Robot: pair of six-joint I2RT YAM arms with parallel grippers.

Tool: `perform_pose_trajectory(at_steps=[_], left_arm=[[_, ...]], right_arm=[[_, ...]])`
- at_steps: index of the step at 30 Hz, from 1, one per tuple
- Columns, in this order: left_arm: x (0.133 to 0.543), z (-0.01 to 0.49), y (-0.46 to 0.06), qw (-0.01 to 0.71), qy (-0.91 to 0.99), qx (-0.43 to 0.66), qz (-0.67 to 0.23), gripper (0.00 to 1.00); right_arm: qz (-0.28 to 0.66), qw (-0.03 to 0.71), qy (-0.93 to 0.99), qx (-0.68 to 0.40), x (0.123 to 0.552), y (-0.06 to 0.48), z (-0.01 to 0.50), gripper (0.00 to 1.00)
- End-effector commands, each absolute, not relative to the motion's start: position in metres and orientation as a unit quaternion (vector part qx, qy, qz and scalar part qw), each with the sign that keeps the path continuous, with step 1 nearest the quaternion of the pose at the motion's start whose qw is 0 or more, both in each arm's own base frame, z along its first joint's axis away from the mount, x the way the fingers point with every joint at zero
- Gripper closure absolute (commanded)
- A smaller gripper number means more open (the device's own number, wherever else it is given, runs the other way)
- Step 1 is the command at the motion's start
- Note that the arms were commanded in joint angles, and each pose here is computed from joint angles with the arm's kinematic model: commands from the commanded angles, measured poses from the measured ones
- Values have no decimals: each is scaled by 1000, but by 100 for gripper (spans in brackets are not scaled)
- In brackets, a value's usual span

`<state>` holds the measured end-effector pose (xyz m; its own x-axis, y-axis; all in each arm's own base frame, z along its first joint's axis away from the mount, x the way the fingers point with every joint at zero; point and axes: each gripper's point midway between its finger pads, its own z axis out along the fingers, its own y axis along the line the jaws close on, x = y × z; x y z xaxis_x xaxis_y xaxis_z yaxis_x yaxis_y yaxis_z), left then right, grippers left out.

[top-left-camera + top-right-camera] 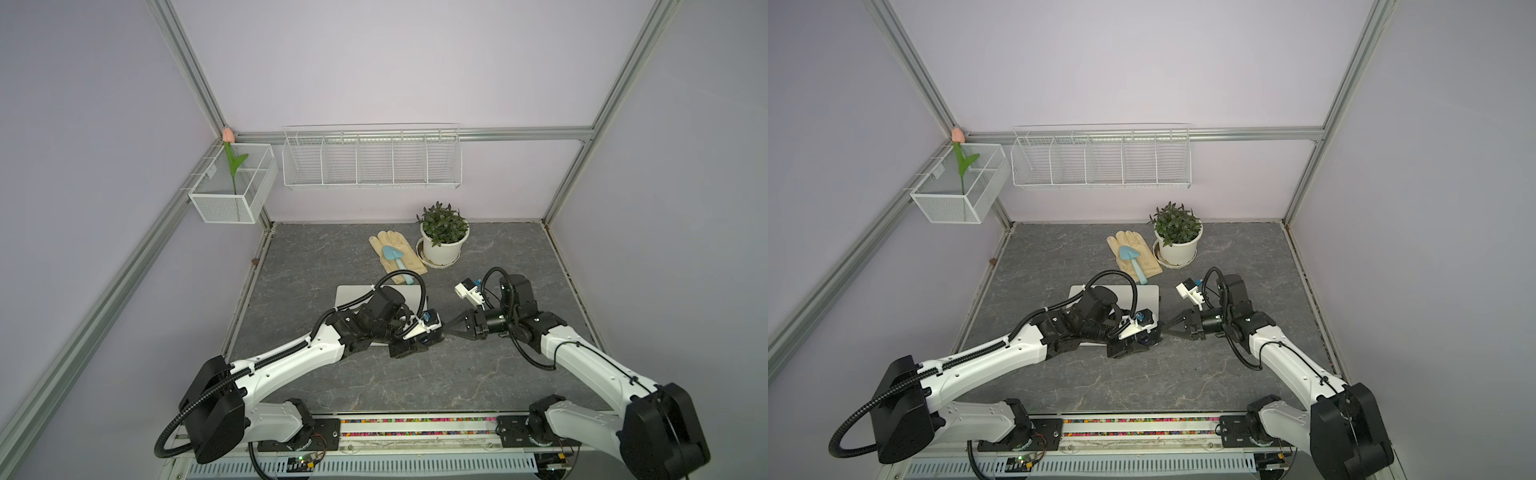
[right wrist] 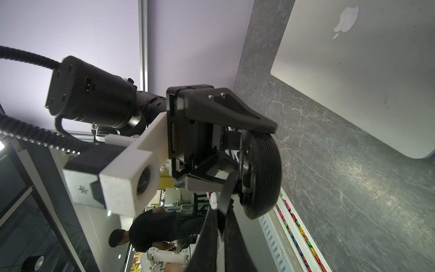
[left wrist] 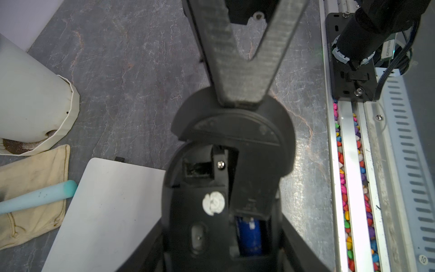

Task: Insert the wireless mouse receiver into the laptop
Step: Close the lid on the mouse.

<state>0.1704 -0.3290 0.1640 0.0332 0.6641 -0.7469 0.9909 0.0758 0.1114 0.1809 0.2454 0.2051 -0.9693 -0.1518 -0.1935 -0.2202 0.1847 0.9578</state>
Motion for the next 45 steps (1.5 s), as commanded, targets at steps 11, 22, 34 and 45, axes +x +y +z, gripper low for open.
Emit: perform_pose_trajectory(at_steps=[11,22,34,45], left_arm=[[169,192,-341,366,616,645,-264,64],[170,189,-344,360,620,644,-269,64],[176,174,-340,346,647,631,-252,64],[189,177,-348,344,665,617,-241,64]], right_arm=[[602,11,789,-118,183,243,192,85],[600,23,791,-122,185,243,197,76],[594,67,791,-133,187,240,208,53],[524,85,833,-154,180,231,191,43]])
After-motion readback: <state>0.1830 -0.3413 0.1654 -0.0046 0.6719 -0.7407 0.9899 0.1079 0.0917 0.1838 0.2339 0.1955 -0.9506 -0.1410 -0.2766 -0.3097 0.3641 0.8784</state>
